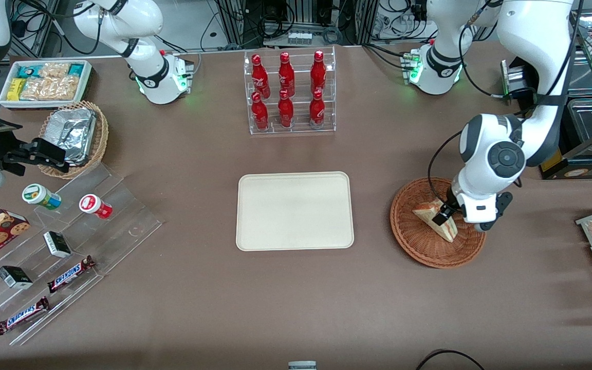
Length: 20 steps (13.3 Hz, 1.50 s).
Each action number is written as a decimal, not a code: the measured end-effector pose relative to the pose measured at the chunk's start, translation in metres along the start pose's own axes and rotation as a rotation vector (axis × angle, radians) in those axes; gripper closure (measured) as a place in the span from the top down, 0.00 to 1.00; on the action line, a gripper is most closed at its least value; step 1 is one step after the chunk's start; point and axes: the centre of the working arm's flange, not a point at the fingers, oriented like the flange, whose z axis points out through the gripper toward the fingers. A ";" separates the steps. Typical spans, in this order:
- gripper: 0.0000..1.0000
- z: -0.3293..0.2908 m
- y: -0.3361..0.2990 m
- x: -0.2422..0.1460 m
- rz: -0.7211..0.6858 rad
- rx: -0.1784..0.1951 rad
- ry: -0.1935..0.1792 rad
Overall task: Place sandwich from basket to tray
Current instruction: 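Close the left gripper on the wrapped sandwich's edge, then lift the sandwich and carry it with the left gripper over the cream tray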
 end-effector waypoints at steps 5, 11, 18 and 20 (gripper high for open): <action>0.94 0.018 0.004 -0.003 0.001 0.005 -0.004; 0.30 0.017 0.005 -0.002 -0.014 0.000 -0.002; 0.19 -0.067 0.043 -0.009 0.095 0.121 -0.066; 0.19 -0.104 0.067 -0.030 0.147 0.104 -0.065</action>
